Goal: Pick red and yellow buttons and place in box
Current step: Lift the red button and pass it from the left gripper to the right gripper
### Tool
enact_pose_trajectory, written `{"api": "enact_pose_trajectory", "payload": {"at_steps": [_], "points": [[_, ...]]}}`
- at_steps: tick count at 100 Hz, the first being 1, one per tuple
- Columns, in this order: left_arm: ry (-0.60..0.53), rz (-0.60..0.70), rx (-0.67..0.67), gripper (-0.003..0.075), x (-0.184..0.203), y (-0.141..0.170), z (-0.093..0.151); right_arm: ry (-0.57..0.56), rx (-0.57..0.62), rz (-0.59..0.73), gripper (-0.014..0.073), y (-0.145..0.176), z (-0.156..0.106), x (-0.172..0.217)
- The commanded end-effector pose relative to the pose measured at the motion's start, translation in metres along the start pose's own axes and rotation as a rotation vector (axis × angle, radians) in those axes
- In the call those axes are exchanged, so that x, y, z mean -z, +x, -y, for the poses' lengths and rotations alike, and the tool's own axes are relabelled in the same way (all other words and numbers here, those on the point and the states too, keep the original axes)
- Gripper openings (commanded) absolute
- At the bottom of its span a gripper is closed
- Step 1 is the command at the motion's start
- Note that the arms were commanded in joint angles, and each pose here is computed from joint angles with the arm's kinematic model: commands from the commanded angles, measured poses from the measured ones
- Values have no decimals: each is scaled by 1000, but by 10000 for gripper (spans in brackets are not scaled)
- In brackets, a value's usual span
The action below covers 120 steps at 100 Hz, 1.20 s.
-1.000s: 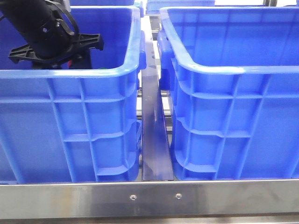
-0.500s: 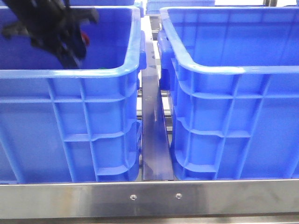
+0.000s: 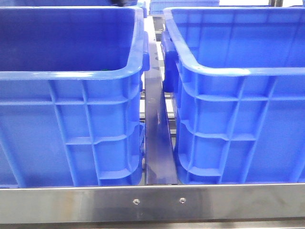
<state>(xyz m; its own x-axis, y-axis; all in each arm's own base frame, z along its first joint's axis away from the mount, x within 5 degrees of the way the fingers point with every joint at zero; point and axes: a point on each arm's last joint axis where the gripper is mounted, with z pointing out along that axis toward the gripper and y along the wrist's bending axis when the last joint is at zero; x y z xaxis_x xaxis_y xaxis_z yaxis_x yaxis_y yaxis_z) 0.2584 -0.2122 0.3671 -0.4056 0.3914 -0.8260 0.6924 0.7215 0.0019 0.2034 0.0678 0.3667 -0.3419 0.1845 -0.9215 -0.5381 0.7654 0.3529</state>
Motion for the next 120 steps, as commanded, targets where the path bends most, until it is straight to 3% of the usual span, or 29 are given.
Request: {"api": "enact_pose_trajectory", "payload": {"at_steps": [1,16,29,95,106,120], "points": [[58,119,-36,106,22,-19,24,-84,-60,32,512,-13,-10,1],[133,120,-126,106,23,-18,53,-154,-133,14,619,-10,-11,-5],[166,123,-150,106,24,-18,66,-224,-203,-28,626,-6,-12,-12],[179,123,-139,106,24,-18,68,-304,-315,-145,618,10,0,-36],[179,123,-139,106,24,-18,68,-308,-314,-147,531,10,-1,-36],[179,123,-139,106,24,-18,68,-310,-314,-148,291,10,-1,-36]]}}
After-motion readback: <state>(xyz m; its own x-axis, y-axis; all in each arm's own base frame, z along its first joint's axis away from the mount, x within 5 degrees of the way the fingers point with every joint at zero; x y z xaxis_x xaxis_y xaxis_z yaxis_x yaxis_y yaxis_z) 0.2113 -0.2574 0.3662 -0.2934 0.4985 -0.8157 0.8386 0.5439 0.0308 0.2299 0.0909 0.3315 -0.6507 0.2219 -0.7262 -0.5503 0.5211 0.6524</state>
